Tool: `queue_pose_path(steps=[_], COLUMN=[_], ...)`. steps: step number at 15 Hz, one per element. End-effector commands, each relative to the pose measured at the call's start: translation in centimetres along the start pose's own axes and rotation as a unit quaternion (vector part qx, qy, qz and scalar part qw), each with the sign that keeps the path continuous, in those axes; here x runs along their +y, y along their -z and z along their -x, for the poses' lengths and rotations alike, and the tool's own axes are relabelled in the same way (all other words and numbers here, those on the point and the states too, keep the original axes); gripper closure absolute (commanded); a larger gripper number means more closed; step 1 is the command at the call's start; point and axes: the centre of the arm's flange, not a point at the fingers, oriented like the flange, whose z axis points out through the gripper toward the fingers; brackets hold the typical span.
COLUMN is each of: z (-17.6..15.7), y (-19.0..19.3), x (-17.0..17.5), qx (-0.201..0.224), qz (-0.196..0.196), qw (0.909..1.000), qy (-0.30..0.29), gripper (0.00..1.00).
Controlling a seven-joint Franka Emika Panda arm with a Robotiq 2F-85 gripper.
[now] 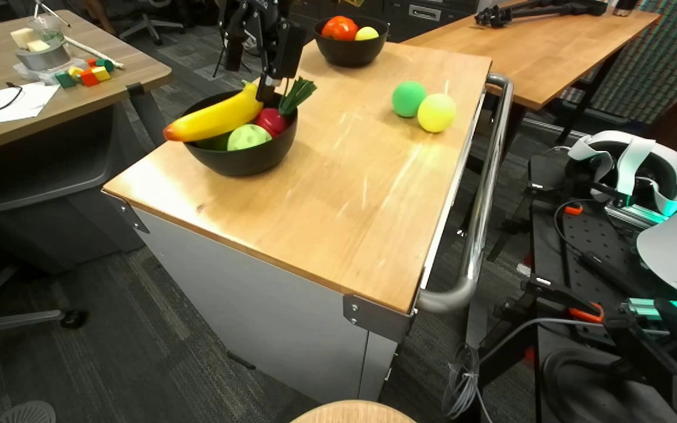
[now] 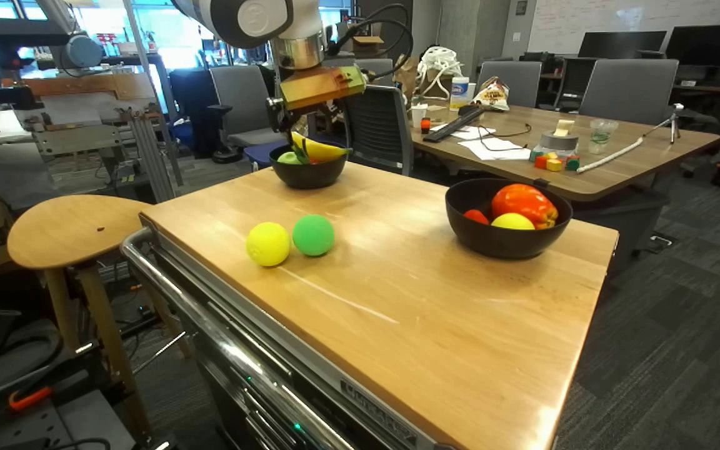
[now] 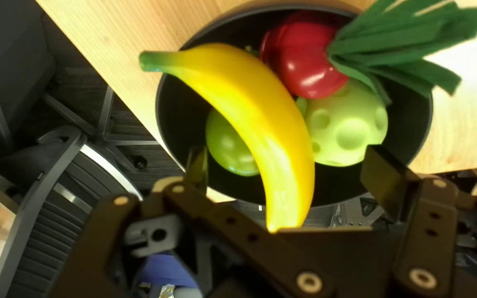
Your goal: Place the fruits and vegetables in the two black bowls
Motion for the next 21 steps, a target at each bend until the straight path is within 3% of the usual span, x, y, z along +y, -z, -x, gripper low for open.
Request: queue_pose_path(steps=[1, 4, 6, 9, 10, 11, 13, 15, 18, 21], z=[-0.2, 2.1, 4.8, 10.8, 12.9, 10.2, 13.6, 14.2, 15.9, 18.0], y=[6.1, 11.0, 13.6, 16.2, 16.2, 14.6, 15.1, 14.1, 10.7, 7.6], x=[-0.5, -0.9, -0.9, -0.4, -0.2, 0.7, 0.5, 0.6, -0.1, -1.1], qx=[0.031, 0.066, 0.086, 0.054, 0.040, 0.057, 0.043, 0.036, -0.004, -0.050], qz=[0.012, 0.011, 0.029, 0.038, 0.034, 0.037, 0.036, 0.022, 0.006, -0.006], qw=[0.9987, 0.9930, 0.9834, 0.9693, 0.9635, 0.9726, 0.9658, 0.9600, 0.9416, 0.9144], qy=[-0.040, -0.097, -0.157, -0.237, -0.262, -0.222, -0.253, -0.277, -0.337, -0.402], gripper=[0.00, 0.00, 0.00, 0.00, 0.00, 0.00, 0.00, 0.00, 0.00, 0.00])
